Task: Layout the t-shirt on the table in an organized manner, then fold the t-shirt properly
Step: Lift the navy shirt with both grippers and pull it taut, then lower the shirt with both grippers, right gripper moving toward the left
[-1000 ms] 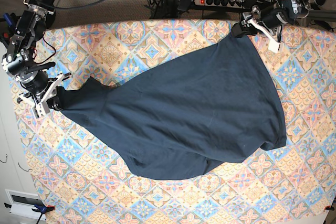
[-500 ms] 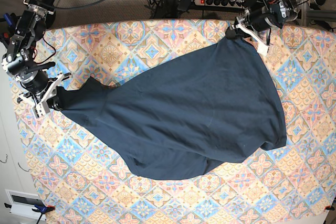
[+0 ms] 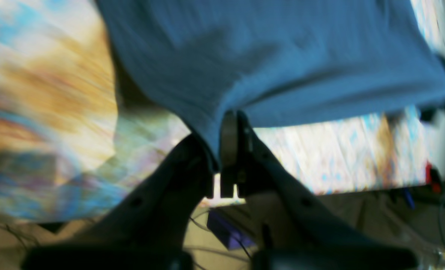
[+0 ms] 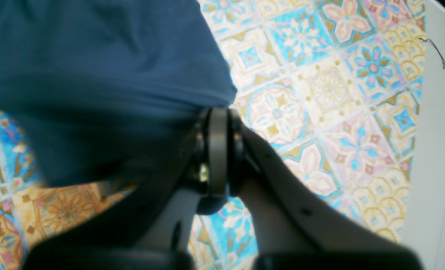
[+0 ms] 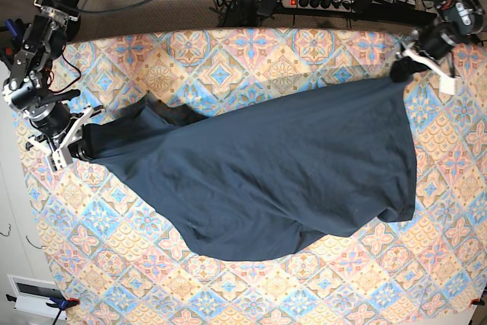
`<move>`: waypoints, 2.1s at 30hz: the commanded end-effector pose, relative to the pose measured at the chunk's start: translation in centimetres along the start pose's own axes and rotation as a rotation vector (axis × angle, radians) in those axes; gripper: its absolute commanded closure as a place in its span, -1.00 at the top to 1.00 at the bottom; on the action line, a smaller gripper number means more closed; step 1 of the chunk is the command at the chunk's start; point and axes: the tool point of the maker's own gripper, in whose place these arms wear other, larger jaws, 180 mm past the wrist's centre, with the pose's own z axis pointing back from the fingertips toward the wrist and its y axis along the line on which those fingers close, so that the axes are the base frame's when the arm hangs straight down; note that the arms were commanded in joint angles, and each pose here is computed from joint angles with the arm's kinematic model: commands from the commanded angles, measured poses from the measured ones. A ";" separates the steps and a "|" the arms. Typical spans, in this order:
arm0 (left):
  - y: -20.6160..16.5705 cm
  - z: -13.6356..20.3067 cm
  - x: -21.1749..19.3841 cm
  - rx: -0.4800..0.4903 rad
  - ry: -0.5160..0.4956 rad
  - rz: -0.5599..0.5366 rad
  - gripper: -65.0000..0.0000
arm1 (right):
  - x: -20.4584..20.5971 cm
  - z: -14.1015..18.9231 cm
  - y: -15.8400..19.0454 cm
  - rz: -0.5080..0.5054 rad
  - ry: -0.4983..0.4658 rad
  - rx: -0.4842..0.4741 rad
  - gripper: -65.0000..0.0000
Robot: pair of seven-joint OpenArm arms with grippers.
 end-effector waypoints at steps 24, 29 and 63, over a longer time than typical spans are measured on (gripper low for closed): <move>-8.5 -0.2 22.6 -0.228 -0.501 -0.183 -1.00 | 18.3 3.8 -2.5 0.016 -0.546 0.028 -0.99; -10.0 -2.6 27.7 -0.276 -0.510 -0.134 -1.00 | 22.8 2.4 -5.5 -0.001 -0.586 0.047 -0.99; -14.0 -9.7 30.5 -0.396 -0.311 -0.055 -1.00 | 14.5 -13.1 11.7 0.666 -0.094 0.229 -0.37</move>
